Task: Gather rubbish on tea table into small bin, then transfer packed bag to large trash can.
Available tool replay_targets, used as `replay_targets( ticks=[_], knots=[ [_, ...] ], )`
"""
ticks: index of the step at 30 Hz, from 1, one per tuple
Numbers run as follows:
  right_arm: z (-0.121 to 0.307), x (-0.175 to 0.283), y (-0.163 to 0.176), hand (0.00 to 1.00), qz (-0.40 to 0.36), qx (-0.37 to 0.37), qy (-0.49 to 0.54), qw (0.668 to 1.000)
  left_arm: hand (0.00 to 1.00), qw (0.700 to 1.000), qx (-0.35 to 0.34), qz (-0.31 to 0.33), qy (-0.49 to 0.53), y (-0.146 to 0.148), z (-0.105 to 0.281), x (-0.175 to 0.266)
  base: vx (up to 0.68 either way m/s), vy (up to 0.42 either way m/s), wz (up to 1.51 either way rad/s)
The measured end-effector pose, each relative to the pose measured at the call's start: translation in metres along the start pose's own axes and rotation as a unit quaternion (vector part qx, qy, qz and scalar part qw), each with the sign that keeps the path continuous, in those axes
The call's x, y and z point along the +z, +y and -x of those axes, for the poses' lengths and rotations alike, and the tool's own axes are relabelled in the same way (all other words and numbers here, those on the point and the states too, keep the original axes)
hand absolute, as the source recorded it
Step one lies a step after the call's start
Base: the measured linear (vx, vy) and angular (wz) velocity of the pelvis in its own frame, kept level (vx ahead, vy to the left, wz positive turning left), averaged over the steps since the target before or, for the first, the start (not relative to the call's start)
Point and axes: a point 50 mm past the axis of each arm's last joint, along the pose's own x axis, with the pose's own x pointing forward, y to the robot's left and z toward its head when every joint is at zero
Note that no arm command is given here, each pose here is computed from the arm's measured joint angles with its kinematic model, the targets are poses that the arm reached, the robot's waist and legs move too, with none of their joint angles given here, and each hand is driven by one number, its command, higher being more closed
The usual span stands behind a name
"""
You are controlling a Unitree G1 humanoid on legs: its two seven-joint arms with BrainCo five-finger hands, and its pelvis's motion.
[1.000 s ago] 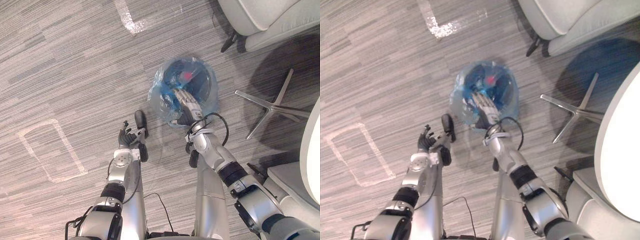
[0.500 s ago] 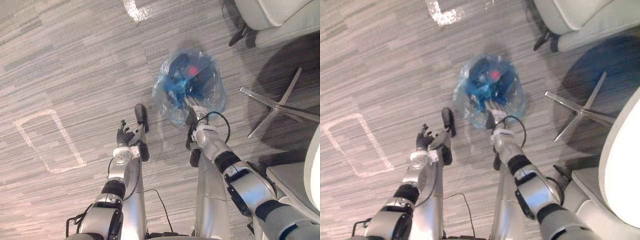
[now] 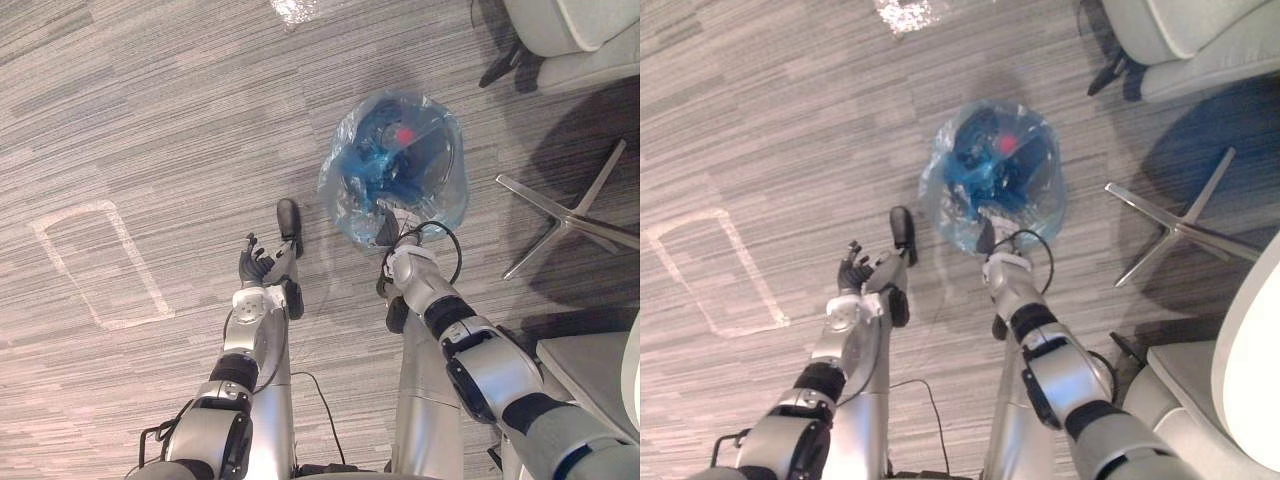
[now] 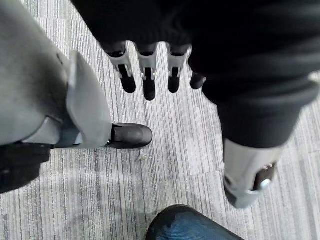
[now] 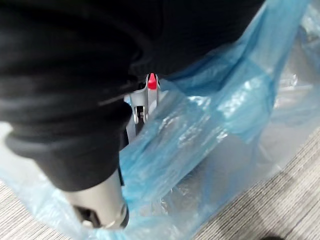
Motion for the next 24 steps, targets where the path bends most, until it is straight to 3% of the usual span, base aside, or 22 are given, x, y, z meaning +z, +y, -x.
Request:
replay_targets(
  ticks=[24],
  knots=[
    [0.0013,0.0073,-0.0091,1.0,-0.048,-0.04,-0.015,0.998,0.0,1.0,-0.006,0.003,-0.006,-0.0051,0.0014,0.0016,-0.01,-0.001,0.0]
  ],
)
